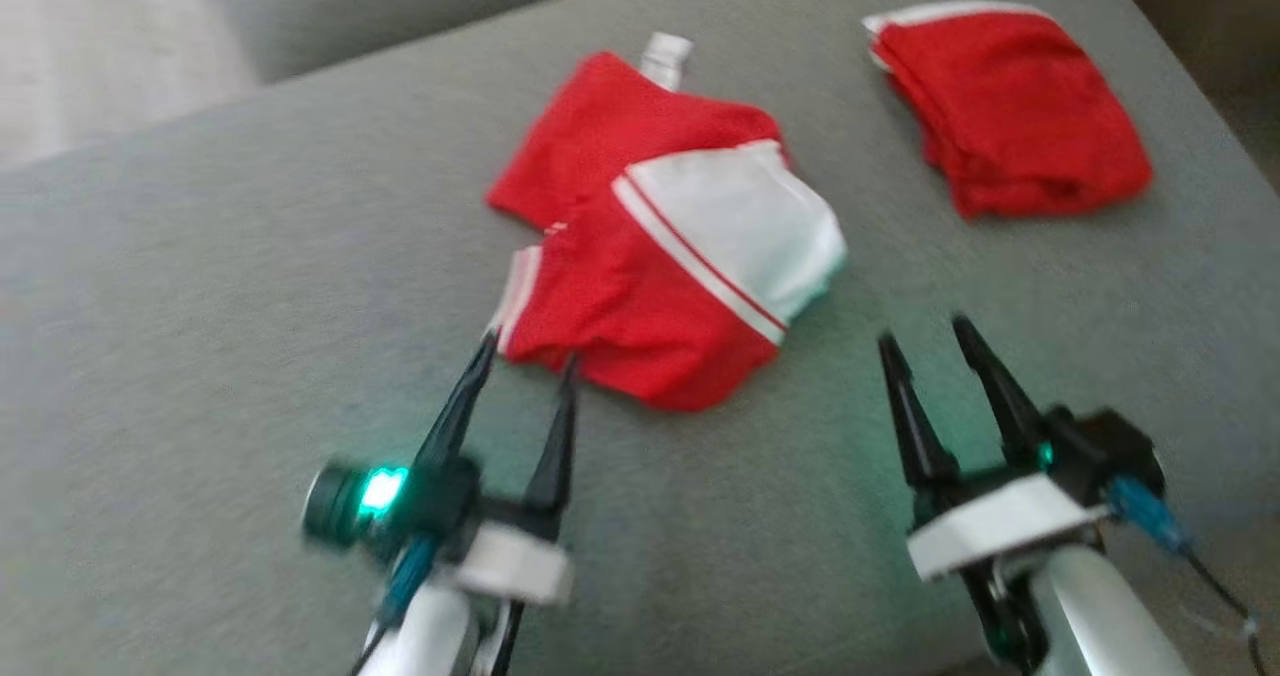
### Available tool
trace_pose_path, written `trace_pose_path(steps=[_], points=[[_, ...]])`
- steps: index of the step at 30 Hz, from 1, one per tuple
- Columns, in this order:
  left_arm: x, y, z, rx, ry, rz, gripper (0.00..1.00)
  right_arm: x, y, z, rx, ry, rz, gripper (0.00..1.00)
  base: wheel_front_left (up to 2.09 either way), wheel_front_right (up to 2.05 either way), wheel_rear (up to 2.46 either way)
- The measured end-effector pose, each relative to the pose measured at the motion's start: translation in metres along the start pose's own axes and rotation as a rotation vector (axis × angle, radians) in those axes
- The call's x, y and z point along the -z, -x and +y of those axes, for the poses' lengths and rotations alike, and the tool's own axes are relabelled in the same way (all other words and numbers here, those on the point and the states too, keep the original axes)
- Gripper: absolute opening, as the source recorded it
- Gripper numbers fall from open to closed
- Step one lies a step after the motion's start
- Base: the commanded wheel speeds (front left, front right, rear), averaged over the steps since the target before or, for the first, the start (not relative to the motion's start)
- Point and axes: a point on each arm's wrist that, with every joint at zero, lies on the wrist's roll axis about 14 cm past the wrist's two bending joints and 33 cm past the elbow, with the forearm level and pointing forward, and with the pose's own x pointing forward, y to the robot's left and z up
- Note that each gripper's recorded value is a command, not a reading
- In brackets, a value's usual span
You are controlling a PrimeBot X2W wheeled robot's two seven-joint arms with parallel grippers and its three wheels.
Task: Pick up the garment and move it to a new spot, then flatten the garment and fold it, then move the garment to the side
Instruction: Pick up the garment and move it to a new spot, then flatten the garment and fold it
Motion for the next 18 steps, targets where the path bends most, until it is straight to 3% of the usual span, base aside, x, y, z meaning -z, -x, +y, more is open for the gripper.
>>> trace_pose_path(steps=[10,18], points=[[-0.023,0.107,0.078,-0.411,0.009,-0.065,1.00,0.014,0.011,0.040,-0.122,-0.028,0.028,1.00,0.00,0.00,0.00],[-0.040,0.163,0.098,-0.565,-0.009,-0.127,1.00,0.014,0.019,0.063,-0.191,-0.033,0.021,1.00,0.00,0.00,0.00]])
